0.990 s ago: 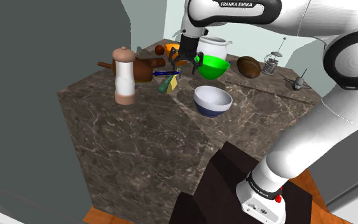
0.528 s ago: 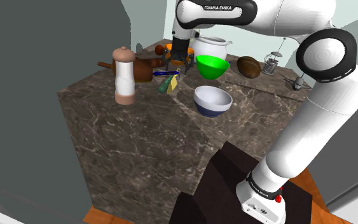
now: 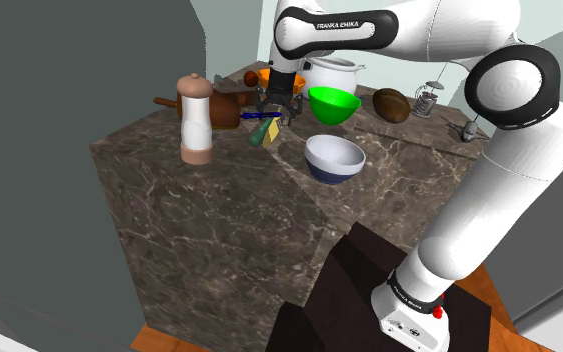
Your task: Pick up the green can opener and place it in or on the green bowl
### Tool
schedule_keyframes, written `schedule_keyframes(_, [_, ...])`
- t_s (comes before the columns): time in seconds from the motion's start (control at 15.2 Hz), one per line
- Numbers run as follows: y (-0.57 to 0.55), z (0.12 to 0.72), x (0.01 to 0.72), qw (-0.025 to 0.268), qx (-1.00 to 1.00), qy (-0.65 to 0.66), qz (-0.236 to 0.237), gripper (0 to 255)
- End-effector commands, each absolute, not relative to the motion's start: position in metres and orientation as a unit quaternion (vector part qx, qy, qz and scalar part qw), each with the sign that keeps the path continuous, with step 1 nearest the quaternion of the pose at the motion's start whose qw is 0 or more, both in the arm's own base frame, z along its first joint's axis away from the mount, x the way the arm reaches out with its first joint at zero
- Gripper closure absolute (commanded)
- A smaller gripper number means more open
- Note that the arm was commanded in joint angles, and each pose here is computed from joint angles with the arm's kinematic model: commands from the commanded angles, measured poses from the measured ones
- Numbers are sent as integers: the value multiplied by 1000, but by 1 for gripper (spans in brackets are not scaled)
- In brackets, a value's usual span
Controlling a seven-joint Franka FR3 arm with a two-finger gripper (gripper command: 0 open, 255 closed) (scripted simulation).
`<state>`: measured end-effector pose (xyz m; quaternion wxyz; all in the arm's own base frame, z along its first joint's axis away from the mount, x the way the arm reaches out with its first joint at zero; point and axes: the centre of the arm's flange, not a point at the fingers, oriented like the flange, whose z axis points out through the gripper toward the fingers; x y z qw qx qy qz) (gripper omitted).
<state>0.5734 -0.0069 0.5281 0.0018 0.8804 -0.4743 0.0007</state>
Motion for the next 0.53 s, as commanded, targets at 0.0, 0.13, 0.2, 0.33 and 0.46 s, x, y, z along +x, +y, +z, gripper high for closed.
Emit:
schedule_keyframes(0.0, [-7, 528, 573, 2, 880, -474, 1, 0])
schedule_keyframes(0.13, [-7, 528, 573, 2, 880, -474, 1, 0])
schedule_keyframes(0.2, [-7, 528, 573, 2, 880, -474, 1, 0])
schedule_keyframes(0.33, [-7, 528, 573, 2, 880, -474, 1, 255])
schedule_keyframes(0.46, [-7, 528, 573, 2, 880, -474, 1, 255])
